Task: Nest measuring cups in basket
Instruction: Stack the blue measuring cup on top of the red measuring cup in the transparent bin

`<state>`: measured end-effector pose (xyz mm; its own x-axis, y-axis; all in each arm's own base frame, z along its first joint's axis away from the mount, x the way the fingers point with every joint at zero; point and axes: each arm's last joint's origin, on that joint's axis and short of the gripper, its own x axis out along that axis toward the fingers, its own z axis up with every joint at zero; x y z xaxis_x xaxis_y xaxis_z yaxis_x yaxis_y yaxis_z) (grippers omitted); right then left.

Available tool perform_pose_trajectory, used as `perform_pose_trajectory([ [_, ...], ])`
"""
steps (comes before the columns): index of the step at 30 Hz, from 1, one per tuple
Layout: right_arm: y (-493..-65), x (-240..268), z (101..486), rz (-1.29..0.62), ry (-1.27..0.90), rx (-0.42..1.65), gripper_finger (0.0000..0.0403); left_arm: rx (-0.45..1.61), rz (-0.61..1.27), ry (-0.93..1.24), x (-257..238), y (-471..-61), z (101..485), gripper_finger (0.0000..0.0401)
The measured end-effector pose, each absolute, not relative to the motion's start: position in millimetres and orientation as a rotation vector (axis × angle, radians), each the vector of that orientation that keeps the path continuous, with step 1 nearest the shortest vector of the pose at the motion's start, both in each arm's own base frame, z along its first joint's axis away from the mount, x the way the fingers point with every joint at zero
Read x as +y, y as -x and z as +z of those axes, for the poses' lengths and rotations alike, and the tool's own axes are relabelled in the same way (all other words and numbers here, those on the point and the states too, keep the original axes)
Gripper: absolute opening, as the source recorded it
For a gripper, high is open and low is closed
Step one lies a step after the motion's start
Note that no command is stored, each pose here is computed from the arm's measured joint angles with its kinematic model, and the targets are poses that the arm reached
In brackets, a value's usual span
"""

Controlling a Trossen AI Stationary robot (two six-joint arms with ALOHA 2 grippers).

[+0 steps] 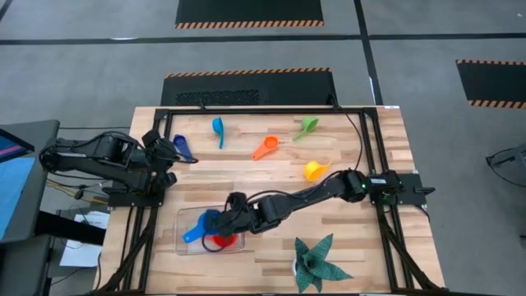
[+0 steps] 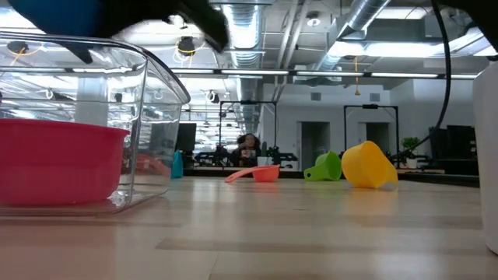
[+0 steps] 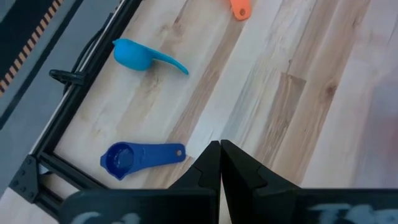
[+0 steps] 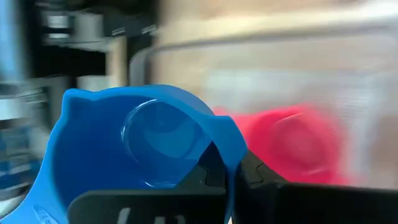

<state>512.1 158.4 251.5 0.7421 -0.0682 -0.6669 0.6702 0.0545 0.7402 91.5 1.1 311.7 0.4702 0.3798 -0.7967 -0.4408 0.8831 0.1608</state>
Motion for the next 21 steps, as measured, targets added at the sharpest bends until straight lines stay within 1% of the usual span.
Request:
perform_pose_trajectory([
  [11,-503.9,180.7,236.6,-0.655,-1.455,0.601,0.0007,0.957,0.497,0.06,1.1,-91.6,311.9,0.0],
  [16,-499.2,179.6,233.5,-0.706,-1.43,0.635,0.001,0.956,0.497,0.06,1.1,-91.6,311.9,0.0],
  [21,-500.2,177.5,233.5,-0.711,-1.462,0.64,0.0007,0.954,0.501,0.069,1.1,-91.6,311.9,0.0],
])
